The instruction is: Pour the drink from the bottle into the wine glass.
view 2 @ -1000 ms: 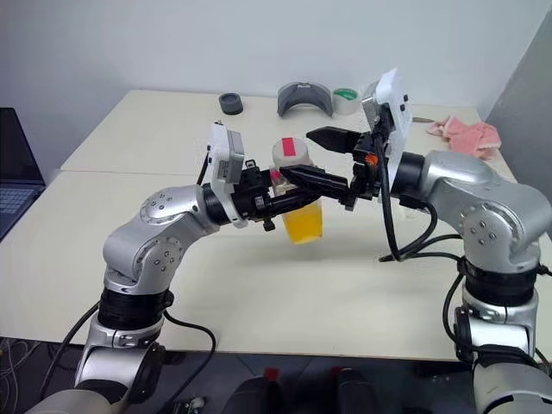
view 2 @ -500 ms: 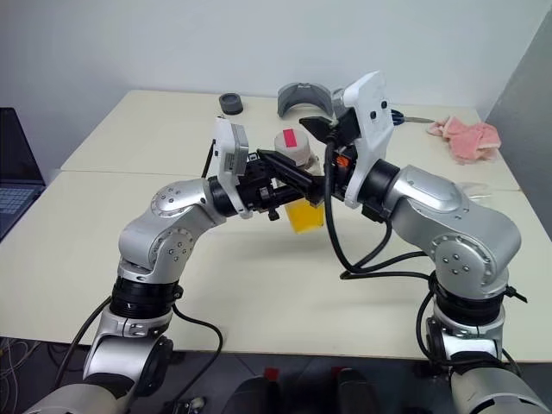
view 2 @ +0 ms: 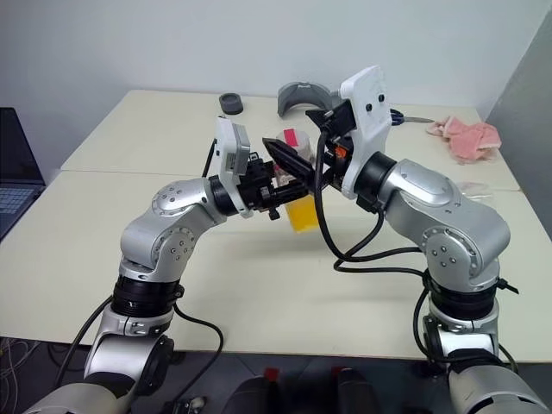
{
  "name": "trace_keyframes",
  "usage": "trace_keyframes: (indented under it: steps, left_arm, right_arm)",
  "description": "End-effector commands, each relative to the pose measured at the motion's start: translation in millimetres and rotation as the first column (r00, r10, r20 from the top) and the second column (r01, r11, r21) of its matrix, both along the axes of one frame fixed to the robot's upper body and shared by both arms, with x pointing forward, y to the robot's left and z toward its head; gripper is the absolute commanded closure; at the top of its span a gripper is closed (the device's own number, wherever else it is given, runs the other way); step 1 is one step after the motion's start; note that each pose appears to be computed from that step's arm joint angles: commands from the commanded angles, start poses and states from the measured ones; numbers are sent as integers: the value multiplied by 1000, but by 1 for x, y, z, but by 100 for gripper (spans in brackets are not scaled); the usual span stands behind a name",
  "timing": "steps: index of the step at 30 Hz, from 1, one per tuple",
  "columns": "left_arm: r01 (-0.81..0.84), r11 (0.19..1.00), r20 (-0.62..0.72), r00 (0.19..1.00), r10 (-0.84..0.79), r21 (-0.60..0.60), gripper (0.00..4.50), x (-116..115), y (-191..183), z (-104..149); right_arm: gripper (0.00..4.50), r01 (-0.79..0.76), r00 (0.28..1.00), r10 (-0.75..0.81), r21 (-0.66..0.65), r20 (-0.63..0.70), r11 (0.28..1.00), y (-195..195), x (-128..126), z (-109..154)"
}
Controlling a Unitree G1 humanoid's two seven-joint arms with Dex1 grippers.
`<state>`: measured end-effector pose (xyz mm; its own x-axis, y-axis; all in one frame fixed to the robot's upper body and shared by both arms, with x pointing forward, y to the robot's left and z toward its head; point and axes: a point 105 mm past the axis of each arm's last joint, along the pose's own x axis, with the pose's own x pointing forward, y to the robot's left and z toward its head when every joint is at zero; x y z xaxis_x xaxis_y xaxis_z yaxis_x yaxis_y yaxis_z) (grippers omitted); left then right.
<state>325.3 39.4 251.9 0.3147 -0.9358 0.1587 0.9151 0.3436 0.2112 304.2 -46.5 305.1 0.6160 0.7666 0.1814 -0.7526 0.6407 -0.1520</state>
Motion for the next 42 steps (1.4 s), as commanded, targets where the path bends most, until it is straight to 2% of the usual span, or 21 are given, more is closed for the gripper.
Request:
trace_keyframes:
  steps: [1, 21, 33, 42]
  left_arm:
    - [28, 999, 71, 997, -26, -20, 260, -8, -2, 17]
    - [34, 999, 69, 997, -32, -25, 260, -11, -3, 19]
    - [31, 999, 73, 997, -29, -27, 260, -10, -3, 21]
    - [25, 999, 74, 997, -23, -26, 260, -10, -3, 22]
  right_arm:
    - [2, 16, 999, -17, 24, 37, 1000, -12, -1, 14]
    - [2, -57, 998, 57, -7, -40, 998, -40, -21, 11]
    - [2, -154, 987, 156, 48, -26, 987, -14, -28, 15]
    - [2, -138, 990, 137, 79, 10, 987, 2, -17, 17]
